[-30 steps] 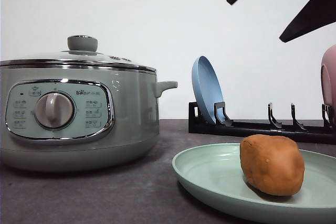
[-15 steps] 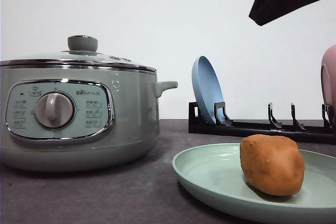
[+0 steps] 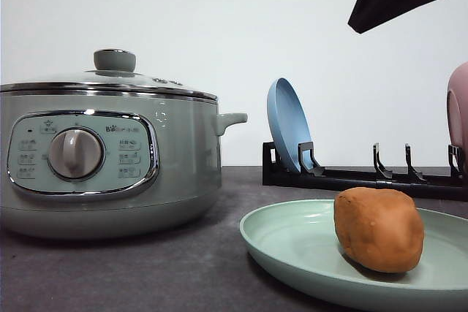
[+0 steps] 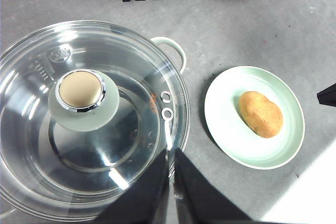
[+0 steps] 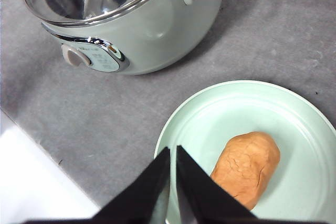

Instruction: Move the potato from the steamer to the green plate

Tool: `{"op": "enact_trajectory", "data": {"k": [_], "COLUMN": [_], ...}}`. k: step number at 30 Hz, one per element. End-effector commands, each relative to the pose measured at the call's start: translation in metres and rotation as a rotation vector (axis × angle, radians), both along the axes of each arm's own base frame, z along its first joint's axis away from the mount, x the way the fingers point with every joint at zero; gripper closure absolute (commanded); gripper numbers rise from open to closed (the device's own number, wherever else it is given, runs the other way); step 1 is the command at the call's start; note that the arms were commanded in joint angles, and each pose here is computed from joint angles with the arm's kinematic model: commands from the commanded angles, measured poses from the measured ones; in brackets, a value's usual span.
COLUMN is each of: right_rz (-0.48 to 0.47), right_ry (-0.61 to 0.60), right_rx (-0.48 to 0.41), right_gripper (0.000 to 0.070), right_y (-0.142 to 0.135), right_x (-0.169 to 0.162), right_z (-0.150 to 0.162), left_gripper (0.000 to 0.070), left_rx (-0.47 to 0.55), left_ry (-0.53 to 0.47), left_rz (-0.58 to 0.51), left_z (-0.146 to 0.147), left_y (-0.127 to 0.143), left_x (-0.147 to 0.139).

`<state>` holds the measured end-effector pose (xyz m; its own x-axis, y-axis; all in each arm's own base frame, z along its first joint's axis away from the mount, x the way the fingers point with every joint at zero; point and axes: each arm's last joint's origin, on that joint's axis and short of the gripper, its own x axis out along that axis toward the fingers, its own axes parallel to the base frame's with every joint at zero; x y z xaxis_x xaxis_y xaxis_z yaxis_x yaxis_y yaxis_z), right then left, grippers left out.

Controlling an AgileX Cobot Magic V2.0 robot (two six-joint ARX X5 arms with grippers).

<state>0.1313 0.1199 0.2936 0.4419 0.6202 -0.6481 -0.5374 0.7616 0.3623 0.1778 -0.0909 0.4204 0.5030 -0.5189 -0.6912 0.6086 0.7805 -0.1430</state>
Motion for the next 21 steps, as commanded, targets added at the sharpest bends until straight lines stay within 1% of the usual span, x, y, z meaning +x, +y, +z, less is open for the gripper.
{"op": "enact_trajectory", "data": {"k": [1, 10, 13, 16, 19, 21], "right_rz": [0.013, 0.013, 0.013, 0.013, 0.013, 0.013], "right_ry": [-0.023, -0.022, -0.022, -0.024, -0.027, -0.031], "right_rx": [0.010, 0.011, 0.010, 0.012, 0.014, 0.018], "right_gripper": [0.0693, 0.0692, 0.0693, 0.0692, 0.0692, 0.0692], "right_y": [0.002, 0.002, 0.002, 0.002, 0.003, 0.003], "right_x": [0.001, 0.001, 0.001, 0.001, 0.001, 0.001], "right_z": [0.005, 0.005, 0.005, 0.005, 0.006, 0.006], "left_gripper": [0.0696, 0.0696, 0.0696, 0.0696, 0.0696, 0.0696], "left_rx": [-0.016, -0.016, -0.016, -0.012, -0.018, -0.041], "left_ry": [-0.023, -0.025, -0.052, -0.144, -0.317, -0.429], "left_rz": [-0.004, -0.004, -0.013, -0.029, -0.039, 0.003], "left_z": [0.006, 0.006, 0.007, 0.014, 0.027, 0.038], "left_y": [-0.002, -0.002, -0.002, 0.002, 0.010, 0.020], "left_x": [0.001, 0.001, 0.003, 0.003, 0.000, -0.005]}}
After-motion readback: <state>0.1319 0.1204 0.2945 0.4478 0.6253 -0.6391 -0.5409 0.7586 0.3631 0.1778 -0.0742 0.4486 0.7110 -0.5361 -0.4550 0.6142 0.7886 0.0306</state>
